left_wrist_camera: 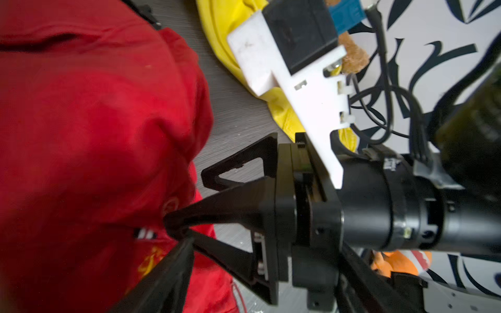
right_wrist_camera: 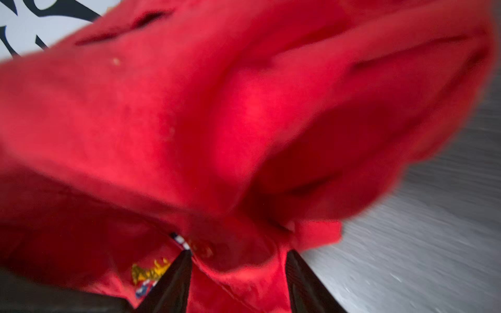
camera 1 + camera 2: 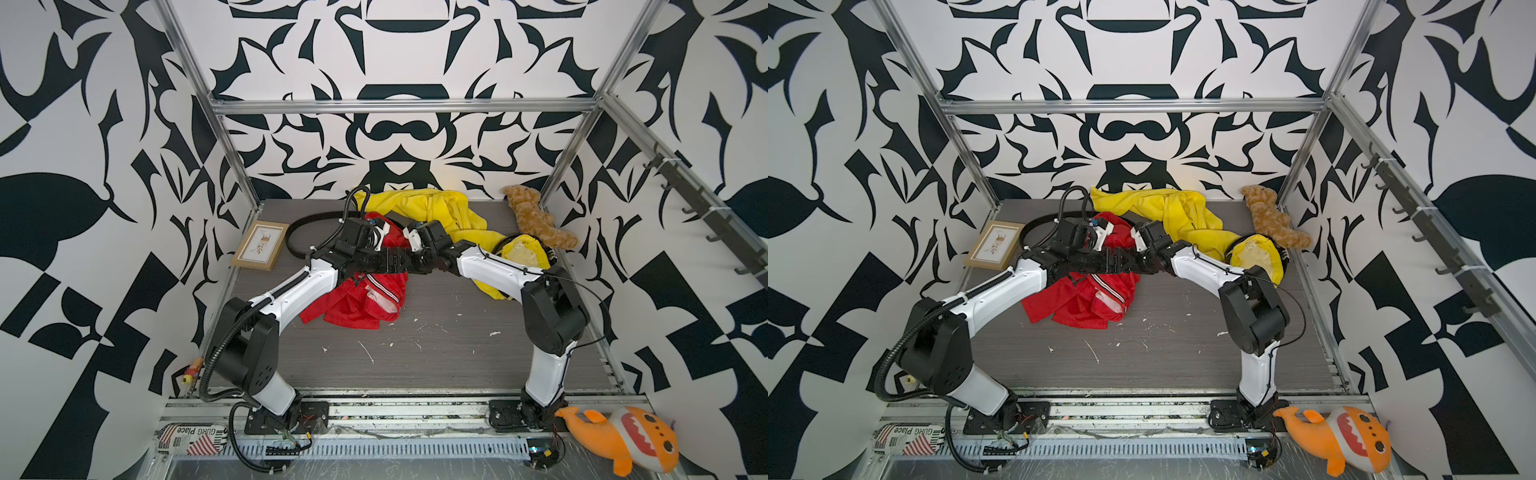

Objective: Remove the belt from the trousers
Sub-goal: Adjust the trousers at the center of the board.

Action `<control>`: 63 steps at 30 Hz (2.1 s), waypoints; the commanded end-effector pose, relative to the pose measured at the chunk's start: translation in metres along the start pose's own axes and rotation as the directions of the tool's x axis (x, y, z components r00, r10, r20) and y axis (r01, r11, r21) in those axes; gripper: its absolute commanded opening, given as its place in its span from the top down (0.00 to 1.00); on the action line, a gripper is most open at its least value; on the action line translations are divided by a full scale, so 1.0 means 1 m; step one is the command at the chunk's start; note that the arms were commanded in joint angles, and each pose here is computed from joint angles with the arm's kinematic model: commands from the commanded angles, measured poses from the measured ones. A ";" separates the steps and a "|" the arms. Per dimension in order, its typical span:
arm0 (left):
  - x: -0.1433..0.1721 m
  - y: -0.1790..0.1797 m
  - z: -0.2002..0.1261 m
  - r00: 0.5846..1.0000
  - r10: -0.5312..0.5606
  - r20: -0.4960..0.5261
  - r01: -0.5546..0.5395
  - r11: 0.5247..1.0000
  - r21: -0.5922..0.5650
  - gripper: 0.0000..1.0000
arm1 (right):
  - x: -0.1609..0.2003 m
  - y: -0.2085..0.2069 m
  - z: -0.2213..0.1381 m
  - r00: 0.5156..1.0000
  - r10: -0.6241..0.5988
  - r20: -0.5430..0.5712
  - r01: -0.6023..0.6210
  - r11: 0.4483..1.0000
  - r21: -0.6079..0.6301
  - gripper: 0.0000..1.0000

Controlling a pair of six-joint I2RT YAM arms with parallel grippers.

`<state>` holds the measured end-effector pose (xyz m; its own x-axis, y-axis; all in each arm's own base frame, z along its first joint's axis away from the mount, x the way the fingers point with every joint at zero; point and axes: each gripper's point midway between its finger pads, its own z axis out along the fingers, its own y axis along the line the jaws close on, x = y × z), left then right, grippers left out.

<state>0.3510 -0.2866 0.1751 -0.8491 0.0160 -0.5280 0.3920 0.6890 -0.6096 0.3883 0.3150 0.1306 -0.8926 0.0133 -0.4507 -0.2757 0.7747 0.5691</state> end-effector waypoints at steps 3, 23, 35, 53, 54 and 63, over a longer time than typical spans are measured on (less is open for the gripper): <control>0.065 0.257 -0.092 0.944 -0.318 0.094 0.263 0.548 -0.794 0.21 | -0.020 0.016 -0.106 0.997 -0.044 0.065 0.050 0.994 -0.099 0.40; -0.027 0.124 -0.122 0.926 -0.113 0.359 0.242 0.909 -0.340 0.10 | -0.011 0.013 -0.126 0.991 -0.098 0.091 0.104 0.993 -0.064 0.37; -0.040 0.039 -0.053 0.962 0.240 0.131 -0.140 0.845 -0.517 0.06 | -0.018 -0.017 -0.176 0.976 -0.124 0.179 0.104 0.988 0.118 0.34; 0.025 0.204 0.000 0.984 -0.176 -0.030 0.116 0.757 -0.643 0.13 | -0.006 -0.116 -0.208 0.983 -0.088 0.163 0.017 0.919 0.393 0.21; 0.026 0.205 -0.001 0.984 -0.175 -0.036 0.111 0.755 -0.647 0.13 | -0.008 -0.126 -0.206 0.984 -0.074 0.165 0.000 0.911 0.412 0.21; 0.020 0.196 0.000 0.985 -0.172 -0.016 0.126 0.780 -0.613 0.10 | -0.010 -0.219 -0.193 0.986 0.036 0.165 -0.128 0.797 0.590 0.20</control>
<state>0.4449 -0.1581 0.0745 -0.8400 -0.0841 -0.5361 0.0234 0.9814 -0.1906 0.3791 0.0427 0.1517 -0.8432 0.1492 -0.5164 0.0637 0.9817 0.1796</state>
